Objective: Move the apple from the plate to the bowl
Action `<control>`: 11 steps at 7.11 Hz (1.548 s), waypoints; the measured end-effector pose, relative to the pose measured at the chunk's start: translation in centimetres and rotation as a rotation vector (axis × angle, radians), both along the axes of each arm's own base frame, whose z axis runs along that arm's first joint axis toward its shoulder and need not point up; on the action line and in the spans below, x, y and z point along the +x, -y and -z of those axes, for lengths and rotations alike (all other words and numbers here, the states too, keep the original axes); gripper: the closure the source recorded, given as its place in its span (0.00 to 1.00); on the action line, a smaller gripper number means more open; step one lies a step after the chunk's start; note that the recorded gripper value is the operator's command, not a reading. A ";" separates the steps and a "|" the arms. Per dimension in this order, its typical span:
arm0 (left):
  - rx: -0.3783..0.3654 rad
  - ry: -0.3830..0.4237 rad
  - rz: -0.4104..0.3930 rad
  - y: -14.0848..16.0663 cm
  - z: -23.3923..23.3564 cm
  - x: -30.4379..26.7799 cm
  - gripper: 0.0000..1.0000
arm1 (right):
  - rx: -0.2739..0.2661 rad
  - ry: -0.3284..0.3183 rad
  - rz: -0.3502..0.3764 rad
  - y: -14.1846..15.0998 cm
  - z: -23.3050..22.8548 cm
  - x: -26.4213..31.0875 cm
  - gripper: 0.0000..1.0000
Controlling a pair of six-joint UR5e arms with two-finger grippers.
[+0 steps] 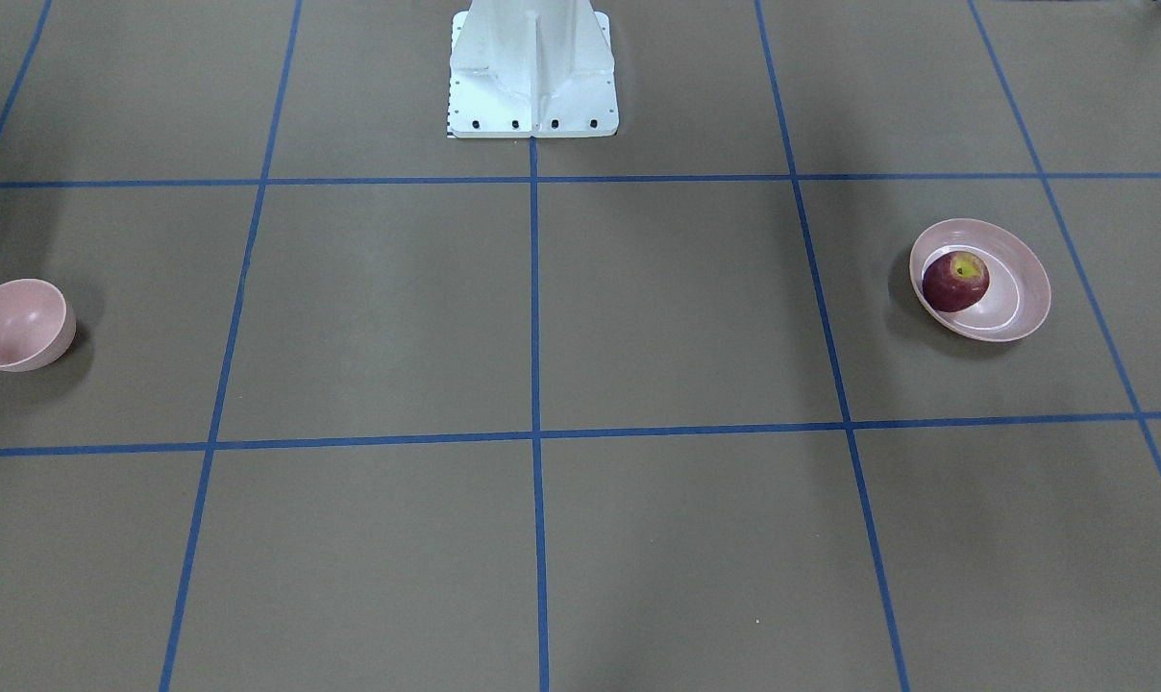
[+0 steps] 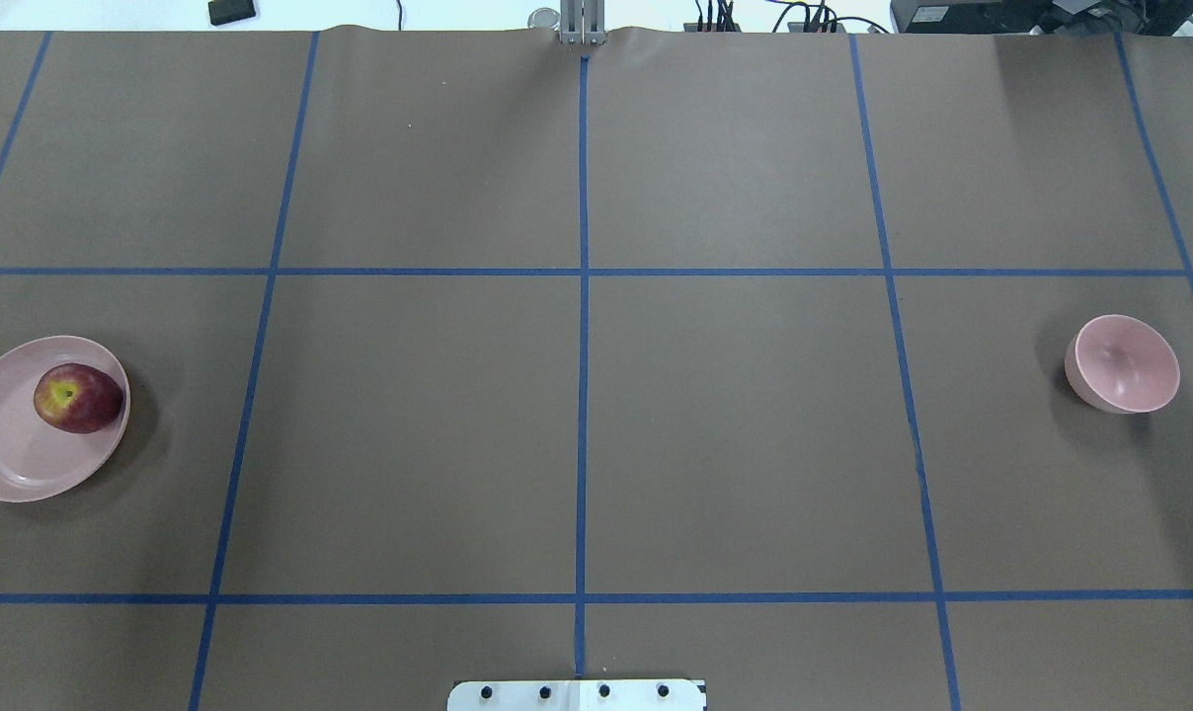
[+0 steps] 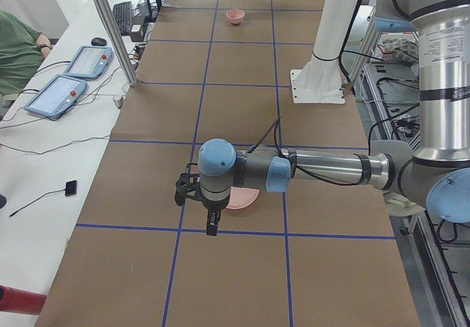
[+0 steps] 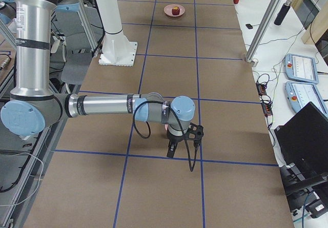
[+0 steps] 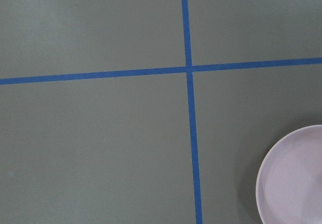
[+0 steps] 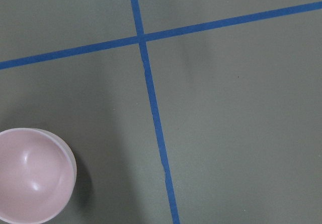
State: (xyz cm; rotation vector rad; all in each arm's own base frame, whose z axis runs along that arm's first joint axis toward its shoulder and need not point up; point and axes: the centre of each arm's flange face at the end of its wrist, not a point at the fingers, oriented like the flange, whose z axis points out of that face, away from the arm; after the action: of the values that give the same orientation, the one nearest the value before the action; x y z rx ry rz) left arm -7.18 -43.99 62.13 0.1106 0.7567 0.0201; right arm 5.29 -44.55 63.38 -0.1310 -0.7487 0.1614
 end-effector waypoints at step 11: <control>-0.003 0.021 0.007 -0.7 -0.2 -0.3 0.01 | 0.044 -0.001 -0.009 0.5 2.5 0.0 0.00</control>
State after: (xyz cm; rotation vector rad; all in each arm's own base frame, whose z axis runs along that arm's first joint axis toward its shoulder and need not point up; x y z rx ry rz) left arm -7.48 -43.34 62.34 0.1097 0.7356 0.0134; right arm 5.34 -45.08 60.93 -0.0856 -0.7515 0.1532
